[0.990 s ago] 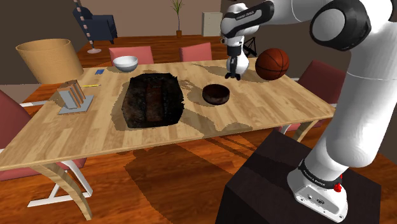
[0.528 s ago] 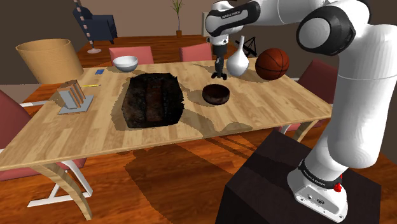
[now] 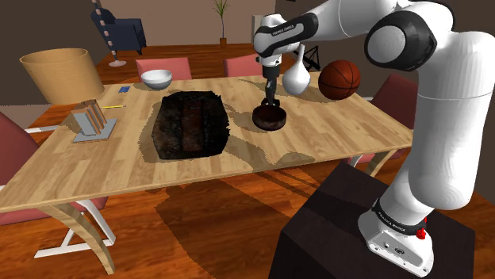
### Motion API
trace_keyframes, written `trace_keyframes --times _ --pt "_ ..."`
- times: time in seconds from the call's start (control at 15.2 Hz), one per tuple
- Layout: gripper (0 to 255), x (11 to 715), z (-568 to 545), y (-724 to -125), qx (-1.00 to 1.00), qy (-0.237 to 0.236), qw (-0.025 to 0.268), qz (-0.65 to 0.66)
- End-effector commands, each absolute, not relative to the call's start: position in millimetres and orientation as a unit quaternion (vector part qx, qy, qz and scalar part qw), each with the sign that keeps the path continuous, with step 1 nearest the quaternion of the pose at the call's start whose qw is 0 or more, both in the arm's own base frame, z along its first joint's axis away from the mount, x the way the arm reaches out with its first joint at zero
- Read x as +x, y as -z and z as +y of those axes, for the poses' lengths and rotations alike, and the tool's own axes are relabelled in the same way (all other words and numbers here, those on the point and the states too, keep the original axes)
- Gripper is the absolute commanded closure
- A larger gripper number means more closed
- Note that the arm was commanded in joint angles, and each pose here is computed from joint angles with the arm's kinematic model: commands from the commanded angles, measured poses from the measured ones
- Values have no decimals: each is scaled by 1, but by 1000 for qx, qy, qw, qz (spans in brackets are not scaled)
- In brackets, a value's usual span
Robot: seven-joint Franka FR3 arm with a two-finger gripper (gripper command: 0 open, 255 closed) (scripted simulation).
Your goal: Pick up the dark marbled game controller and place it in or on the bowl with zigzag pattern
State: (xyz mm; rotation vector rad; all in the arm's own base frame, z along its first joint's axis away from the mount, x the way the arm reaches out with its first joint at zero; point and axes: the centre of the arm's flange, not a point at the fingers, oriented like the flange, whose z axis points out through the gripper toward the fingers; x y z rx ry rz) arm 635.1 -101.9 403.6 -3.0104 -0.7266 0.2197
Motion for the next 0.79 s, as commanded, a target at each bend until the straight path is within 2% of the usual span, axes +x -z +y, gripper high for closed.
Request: trace_keyframes --times 0.0,0.4,0.73 --pt "255 636 -102 -392 -970 -71 18 -234" --pt "255 636 -102 -361 -970 -71 18 -234" --pt "255 636 -102 -361 -970 -71 18 -234"
